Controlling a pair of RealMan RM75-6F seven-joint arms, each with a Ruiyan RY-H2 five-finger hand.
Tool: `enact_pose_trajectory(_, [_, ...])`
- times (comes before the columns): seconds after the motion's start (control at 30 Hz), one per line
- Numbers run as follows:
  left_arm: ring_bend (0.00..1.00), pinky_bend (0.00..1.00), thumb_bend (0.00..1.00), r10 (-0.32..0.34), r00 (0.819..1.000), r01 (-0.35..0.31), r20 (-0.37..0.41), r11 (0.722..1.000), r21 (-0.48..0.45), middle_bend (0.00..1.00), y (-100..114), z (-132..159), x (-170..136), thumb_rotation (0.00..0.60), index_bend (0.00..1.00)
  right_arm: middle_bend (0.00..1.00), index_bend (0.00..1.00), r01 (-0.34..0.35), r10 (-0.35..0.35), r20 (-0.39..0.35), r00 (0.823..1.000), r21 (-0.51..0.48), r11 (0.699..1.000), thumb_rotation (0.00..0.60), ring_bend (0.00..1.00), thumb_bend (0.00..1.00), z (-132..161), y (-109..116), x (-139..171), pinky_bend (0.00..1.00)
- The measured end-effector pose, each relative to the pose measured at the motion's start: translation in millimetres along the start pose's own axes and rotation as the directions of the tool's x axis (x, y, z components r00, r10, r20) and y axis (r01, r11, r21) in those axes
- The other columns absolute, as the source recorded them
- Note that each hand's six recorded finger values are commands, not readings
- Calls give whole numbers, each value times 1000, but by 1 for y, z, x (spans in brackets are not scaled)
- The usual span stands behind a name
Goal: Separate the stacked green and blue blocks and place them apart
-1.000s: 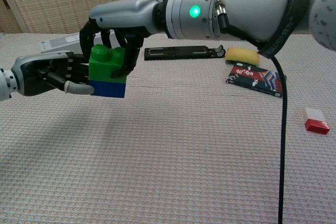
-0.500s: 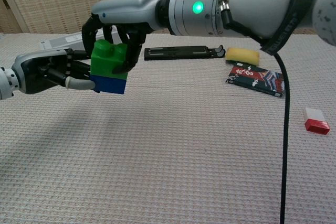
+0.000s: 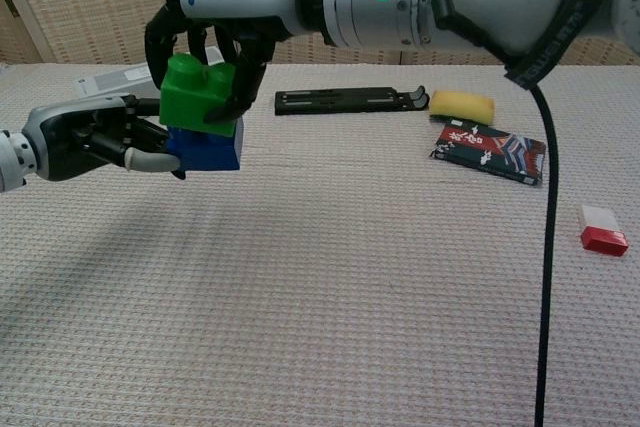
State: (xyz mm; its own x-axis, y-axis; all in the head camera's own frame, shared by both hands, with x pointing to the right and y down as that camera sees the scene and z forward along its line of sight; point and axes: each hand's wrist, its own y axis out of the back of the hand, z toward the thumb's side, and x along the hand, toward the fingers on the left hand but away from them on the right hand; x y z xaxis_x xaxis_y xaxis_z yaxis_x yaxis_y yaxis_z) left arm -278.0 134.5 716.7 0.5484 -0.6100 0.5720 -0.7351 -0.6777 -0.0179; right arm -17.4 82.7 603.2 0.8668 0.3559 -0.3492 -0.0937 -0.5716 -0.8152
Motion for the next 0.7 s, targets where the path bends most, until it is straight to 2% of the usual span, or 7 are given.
enact_pose_trajectory(0.7, [476,409,435,17,1000,-17,-10,1000,-8,760,2,-4,1,600,826,499,689,43,-43,7,999,-20,999,600,617,379,-4,19,11,691])
